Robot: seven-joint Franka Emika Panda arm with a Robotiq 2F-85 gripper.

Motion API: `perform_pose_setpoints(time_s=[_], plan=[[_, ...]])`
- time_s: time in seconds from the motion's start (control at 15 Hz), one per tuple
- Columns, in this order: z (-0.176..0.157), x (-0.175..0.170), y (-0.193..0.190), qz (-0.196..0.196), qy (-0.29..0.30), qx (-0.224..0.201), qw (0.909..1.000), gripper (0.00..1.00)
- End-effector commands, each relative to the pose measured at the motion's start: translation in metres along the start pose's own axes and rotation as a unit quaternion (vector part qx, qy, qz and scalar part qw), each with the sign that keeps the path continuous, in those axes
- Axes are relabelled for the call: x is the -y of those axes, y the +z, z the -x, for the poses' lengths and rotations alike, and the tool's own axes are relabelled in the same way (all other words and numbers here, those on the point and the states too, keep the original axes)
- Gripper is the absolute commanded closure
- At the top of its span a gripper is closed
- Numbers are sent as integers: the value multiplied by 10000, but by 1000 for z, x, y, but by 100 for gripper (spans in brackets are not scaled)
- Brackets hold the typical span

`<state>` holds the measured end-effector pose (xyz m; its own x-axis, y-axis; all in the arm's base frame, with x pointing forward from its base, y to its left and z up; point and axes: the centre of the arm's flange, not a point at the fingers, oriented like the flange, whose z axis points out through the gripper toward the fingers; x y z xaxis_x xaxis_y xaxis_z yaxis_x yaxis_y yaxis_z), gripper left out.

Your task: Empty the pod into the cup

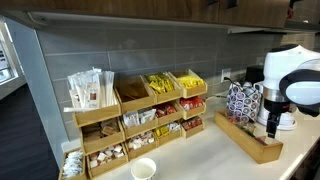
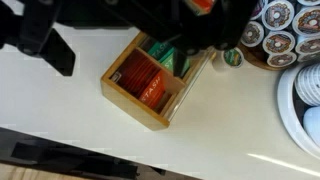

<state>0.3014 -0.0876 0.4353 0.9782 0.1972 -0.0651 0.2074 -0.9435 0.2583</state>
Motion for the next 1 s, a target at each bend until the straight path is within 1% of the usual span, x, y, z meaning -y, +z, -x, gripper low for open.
perform_pose_setpoints(time_s=[0.0,0.6,0.67,0.8,0.93], plan=[[1,1,2,-10,-8,23,10000,0],[1,3,7,-31,-26,75,10000,0],[-6,13,3,-98,29,-27,9999,0],[-22,35,-4,-296,443,-13,9986,0],[-37,59,-14,-413,959,-59,9945,0]])
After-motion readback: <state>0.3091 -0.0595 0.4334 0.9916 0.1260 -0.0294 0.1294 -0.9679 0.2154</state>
